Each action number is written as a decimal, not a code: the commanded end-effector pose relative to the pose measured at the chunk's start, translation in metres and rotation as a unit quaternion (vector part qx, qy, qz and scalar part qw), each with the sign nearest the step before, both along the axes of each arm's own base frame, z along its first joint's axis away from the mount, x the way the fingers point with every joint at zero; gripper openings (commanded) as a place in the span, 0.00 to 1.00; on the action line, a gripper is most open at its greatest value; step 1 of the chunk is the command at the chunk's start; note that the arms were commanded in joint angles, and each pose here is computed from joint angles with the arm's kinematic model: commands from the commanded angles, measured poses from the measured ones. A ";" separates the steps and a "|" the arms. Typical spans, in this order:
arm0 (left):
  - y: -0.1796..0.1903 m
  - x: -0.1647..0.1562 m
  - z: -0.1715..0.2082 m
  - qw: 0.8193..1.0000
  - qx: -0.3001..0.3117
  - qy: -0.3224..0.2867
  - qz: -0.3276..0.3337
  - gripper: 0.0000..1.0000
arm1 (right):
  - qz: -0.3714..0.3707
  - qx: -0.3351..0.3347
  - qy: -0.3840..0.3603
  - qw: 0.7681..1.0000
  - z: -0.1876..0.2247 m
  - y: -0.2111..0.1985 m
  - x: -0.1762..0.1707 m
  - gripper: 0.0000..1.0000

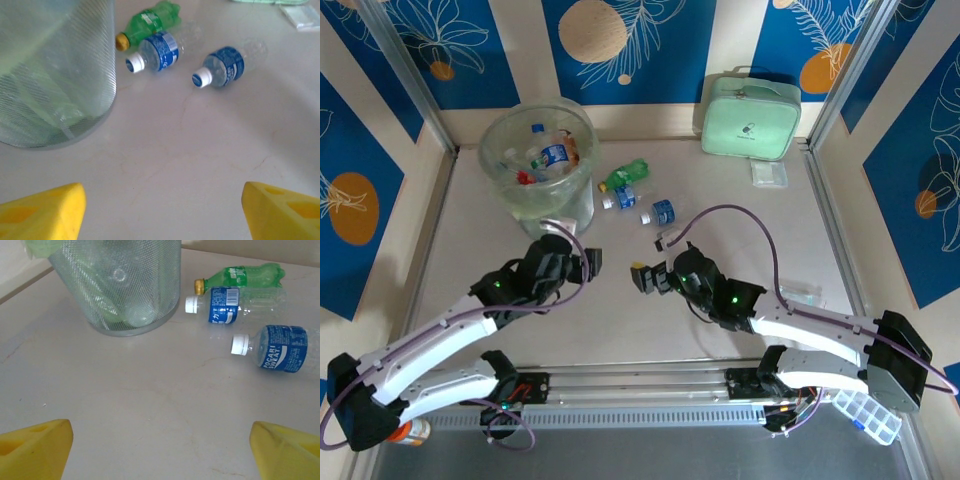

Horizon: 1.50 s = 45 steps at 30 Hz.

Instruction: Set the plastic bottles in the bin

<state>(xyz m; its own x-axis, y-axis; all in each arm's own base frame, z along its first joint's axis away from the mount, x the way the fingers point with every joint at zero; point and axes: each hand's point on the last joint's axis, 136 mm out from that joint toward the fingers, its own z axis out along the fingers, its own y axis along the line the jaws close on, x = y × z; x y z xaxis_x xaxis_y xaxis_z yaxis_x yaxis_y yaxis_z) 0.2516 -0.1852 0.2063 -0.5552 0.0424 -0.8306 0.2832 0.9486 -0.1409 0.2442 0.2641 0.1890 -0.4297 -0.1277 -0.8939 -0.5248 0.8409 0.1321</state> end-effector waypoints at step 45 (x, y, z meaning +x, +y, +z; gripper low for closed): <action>0.088 -0.029 -0.003 0.959 -0.193 -0.118 0.168 0.82 | -0.552 0.234 0.439 0.669 -0.154 -0.094 0.227 0.85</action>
